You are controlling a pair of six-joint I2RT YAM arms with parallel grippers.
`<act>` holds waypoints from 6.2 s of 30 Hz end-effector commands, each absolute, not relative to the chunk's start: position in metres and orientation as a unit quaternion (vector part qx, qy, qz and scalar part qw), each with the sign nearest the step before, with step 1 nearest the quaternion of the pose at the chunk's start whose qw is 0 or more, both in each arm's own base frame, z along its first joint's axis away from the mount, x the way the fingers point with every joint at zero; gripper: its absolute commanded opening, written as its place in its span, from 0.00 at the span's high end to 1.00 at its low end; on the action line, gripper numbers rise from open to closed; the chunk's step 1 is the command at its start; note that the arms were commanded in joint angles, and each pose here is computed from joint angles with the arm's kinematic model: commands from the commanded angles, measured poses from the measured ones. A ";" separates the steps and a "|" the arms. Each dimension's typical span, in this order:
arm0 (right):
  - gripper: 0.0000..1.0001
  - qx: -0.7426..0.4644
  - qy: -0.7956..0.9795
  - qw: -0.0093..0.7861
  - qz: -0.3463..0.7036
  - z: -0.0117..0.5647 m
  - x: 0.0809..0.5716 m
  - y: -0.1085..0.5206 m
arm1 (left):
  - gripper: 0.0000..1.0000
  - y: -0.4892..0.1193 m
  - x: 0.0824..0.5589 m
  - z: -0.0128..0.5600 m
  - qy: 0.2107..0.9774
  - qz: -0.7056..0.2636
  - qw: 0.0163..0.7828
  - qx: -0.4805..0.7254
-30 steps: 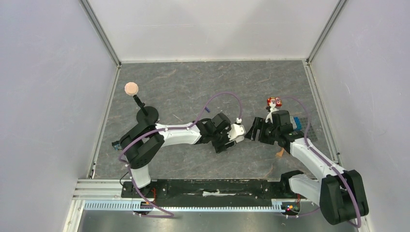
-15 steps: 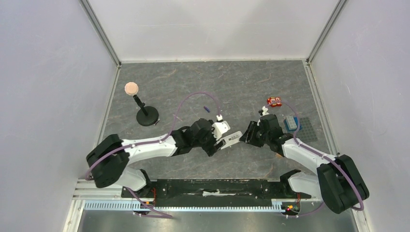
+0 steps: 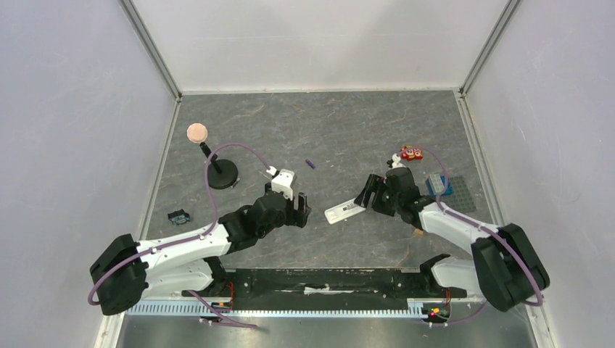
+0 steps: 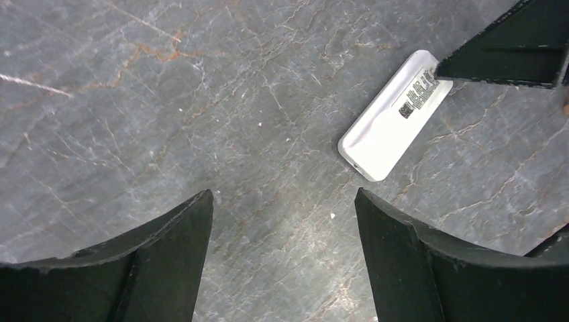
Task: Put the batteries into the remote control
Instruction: Adjust the remote control at the center of the board, then remove the battery cover from the remote control.
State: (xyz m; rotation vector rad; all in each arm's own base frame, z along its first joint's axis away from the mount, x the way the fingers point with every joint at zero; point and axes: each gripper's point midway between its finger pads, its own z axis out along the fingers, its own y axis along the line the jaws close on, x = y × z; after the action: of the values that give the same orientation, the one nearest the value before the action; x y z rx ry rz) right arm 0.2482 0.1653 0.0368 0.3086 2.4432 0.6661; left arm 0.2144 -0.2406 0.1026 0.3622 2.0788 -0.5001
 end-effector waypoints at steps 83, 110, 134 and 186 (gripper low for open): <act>0.96 0.042 0.955 0.227 0.187 0.033 0.232 0.188 | 0.50 -0.297 0.233 0.016 0.920 -0.299 0.254 -0.017; 0.79 0.048 0.960 0.210 0.179 0.023 0.225 0.185 | 0.52 -0.298 0.231 0.009 0.921 -0.301 0.245 -0.024; 0.80 0.052 0.896 0.220 0.381 0.047 0.211 0.237 | 0.62 -0.308 0.215 -0.007 0.920 -0.326 0.219 -0.017; 0.60 0.084 0.905 0.379 0.175 0.076 0.279 0.171 | 0.63 -0.277 0.217 -0.024 0.959 -0.169 0.228 -0.003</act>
State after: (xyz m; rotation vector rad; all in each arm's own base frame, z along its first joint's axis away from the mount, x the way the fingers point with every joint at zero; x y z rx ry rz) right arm 0.2630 0.1782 0.0685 0.2146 2.3527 0.5271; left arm 0.2393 -0.3166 0.0269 -0.0594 2.4865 -0.7335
